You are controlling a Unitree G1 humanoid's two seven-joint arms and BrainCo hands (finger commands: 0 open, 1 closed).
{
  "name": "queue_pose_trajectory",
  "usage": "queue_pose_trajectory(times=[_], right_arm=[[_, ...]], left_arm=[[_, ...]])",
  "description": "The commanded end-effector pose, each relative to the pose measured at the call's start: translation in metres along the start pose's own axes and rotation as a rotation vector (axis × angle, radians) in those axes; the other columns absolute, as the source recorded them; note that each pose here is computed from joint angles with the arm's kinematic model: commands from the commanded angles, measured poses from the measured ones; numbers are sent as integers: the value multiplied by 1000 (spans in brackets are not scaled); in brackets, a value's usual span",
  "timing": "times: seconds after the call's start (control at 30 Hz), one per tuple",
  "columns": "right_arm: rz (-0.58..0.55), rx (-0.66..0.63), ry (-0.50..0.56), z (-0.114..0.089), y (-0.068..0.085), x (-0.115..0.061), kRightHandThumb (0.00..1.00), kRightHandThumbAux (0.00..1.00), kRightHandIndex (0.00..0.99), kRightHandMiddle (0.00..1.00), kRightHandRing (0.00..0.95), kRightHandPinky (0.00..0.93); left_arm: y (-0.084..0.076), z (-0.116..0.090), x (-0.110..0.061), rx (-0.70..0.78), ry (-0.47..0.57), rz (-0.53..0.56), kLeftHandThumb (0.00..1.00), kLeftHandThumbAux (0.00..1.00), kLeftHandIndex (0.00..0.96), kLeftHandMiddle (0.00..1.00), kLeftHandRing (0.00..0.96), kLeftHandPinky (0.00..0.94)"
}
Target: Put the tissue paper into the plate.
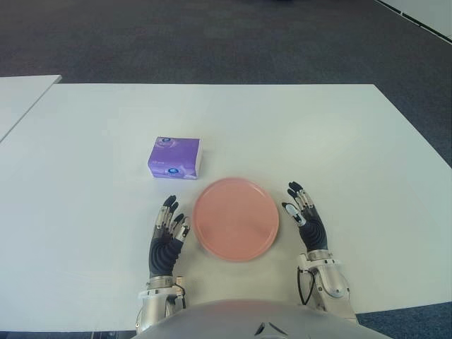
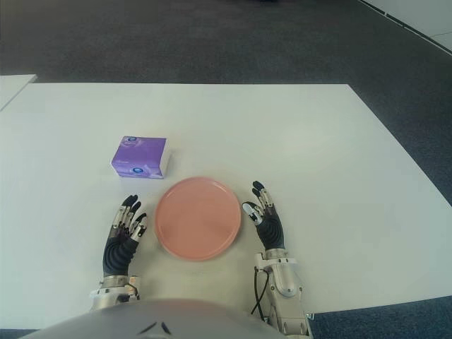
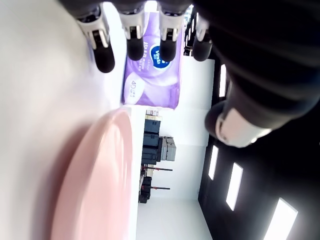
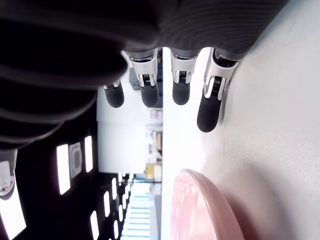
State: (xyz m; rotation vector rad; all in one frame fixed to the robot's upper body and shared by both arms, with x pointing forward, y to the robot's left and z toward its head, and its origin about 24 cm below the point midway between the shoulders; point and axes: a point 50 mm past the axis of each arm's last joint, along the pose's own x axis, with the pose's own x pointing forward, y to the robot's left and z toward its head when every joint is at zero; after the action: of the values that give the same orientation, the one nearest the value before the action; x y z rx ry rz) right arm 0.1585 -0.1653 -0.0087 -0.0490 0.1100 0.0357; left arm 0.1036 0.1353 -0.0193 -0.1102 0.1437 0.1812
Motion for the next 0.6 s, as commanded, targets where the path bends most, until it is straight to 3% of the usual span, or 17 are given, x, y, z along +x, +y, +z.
queue_pose_trajectory(times=[0.03, 0.6], right_arm=[[1, 15, 184, -30, -1, -15, 196, 432, 32, 74, 35, 12], [13, 10, 166, -30, 1, -13, 204, 430, 26, 70, 28, 1]], left_arm=[[5, -19, -12, 11, 128, 25, 129, 674, 40, 42, 31, 29], [8, -17, -7, 34, 126, 24, 127, 688, 35, 44, 34, 34]])
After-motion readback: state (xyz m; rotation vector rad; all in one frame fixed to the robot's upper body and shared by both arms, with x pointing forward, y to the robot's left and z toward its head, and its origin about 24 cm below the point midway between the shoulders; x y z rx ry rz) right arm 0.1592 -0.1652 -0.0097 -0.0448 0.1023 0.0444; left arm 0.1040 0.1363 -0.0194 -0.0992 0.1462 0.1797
